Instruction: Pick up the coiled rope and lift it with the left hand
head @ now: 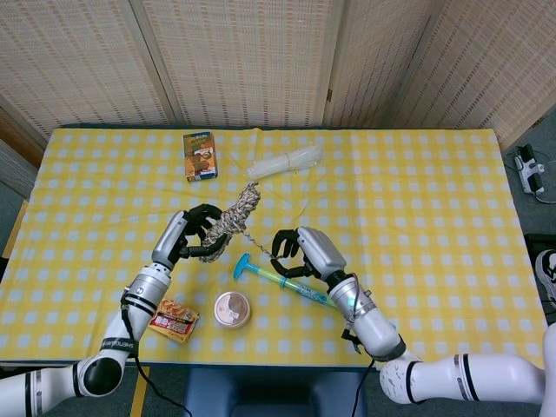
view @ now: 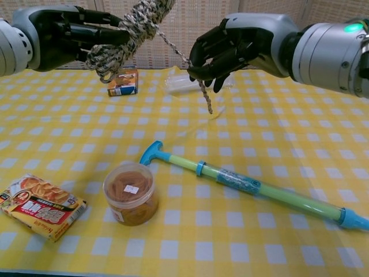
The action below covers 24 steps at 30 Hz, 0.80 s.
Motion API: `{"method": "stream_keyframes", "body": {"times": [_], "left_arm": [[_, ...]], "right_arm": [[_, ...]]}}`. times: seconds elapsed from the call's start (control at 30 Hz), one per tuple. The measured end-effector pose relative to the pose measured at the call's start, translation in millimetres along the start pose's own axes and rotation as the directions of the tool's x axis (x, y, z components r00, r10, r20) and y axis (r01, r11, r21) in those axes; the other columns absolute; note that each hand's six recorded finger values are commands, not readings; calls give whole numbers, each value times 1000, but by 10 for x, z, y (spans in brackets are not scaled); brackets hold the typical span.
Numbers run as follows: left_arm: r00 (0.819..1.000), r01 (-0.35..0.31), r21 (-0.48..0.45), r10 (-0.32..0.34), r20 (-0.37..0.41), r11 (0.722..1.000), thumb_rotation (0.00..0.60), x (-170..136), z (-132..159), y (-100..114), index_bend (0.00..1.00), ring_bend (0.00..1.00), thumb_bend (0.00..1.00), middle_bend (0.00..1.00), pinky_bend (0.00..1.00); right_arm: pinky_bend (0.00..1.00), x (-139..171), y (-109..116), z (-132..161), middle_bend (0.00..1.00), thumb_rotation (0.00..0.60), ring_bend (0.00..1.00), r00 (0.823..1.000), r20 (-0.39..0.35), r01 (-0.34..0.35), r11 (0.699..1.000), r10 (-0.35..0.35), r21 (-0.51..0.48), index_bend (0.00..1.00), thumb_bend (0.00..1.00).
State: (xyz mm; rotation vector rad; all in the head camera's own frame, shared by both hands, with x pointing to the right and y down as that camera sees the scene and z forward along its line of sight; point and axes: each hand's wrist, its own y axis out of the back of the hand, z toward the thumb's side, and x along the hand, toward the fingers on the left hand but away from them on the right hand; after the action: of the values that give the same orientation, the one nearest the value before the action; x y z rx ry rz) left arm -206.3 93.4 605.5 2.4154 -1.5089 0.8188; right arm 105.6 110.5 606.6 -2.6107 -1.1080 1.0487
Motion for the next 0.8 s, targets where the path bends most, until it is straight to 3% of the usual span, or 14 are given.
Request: {"method": "stream_keyframes", "body": {"times": [0.33,0.5,0.6,0.63,0.73,0.8], "left_arm": [[991,121,-13,-120,61,993,600,-156,102,-95,588,658,730,642,713],[982,177,-4,-176,67,984,600,-235,116,-153,588,658,730,642,713],[977,201,4,-201,67,979,600,-271,114,-180,588,658,730,642,713],[976,208,7,-208,66,978,600,-281,111,-186,588,658,730,642,713],[973,221,22,-222,60,975,600,-297,92,-184,588,658,730,642,713],[974,219,32,-220,55,975,600,-285,72,-161,588,658,729,642,713]], "right_arm": [[489,-128,94,-77,480,600,472,999,-2,32,999,-32,-30,599,581],[474,-175,126,-91,422,600,435,999,-9,41,999,-42,-29,453,581],[447,-207,155,-100,364,600,399,998,-12,55,998,-55,-28,329,581],[435,-215,166,-100,331,600,377,998,-15,60,998,-60,-29,247,581],[363,-210,189,-111,241,600,299,998,-22,66,998,-67,-23,65,582],[290,-195,215,-128,174,600,233,997,-25,73,997,-74,-19,8,581]]}}
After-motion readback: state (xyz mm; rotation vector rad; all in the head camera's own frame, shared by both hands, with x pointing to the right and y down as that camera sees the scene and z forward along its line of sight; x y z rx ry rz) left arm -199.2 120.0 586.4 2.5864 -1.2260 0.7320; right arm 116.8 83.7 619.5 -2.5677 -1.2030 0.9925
